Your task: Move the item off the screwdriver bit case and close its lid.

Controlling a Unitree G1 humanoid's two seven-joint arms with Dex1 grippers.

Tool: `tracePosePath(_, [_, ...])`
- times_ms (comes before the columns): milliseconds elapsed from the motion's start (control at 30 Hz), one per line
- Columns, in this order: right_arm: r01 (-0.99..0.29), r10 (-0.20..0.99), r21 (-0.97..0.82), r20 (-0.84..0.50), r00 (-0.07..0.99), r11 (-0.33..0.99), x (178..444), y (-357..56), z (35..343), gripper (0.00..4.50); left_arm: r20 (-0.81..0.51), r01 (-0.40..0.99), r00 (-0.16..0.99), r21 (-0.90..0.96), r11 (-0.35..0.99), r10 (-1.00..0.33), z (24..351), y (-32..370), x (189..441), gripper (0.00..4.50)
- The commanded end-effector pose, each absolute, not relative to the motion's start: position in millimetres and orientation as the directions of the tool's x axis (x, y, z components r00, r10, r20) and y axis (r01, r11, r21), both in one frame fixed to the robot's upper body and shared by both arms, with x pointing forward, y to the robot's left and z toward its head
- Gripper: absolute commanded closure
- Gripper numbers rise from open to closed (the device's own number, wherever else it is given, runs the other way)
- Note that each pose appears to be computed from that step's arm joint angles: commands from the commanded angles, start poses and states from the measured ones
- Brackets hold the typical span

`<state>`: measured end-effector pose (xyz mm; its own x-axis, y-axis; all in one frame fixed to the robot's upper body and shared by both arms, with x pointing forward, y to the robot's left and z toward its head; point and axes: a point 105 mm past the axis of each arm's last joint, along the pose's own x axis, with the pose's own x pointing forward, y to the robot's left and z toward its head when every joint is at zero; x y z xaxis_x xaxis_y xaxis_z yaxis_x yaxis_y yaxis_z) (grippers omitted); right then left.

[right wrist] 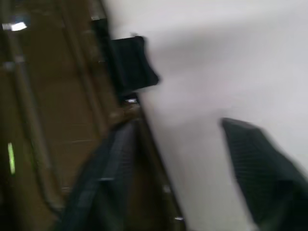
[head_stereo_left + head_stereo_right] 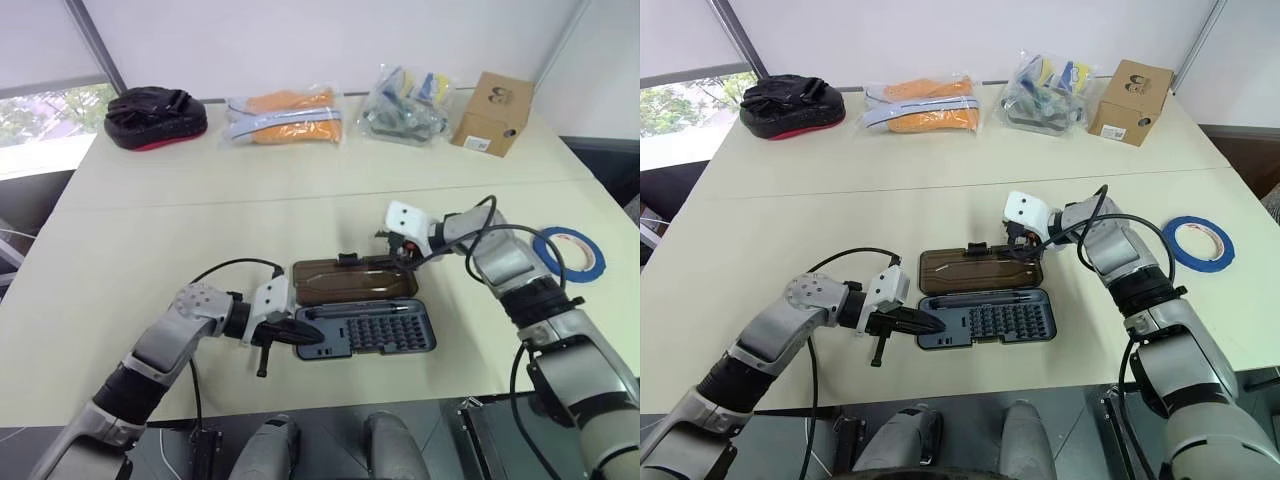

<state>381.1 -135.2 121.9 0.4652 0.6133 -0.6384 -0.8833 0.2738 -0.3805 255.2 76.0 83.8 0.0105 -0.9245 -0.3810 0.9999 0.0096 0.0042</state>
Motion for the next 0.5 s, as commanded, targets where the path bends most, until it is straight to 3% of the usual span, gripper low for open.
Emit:
tracePosePath(33, [-0.894,0.586,-0.367,-0.676,0.447,0.259,376.7,-141.1,112.6,3.33,-0.408,1.0,0.019,-0.002,0.022,-0.913,77.4,80.2,252.7,4.5])
tracePosePath(67, [-0.898,0.584,-0.361,-0.683,0.438,0.252,375.5,-141.0,111.2,3.77,-0.408,1.0,0.02,-0.001,0.023,-0.913,77.8,80.7,252.8,4.5])
tracePosePath(500, [-0.935,0.566,-0.324,-0.747,0.348,0.148,367.5,-137.4,101.7,3.77,-0.396,0.998,0.069,0.024,0.065,-0.915,79.1,81.5,256.6,4.5])
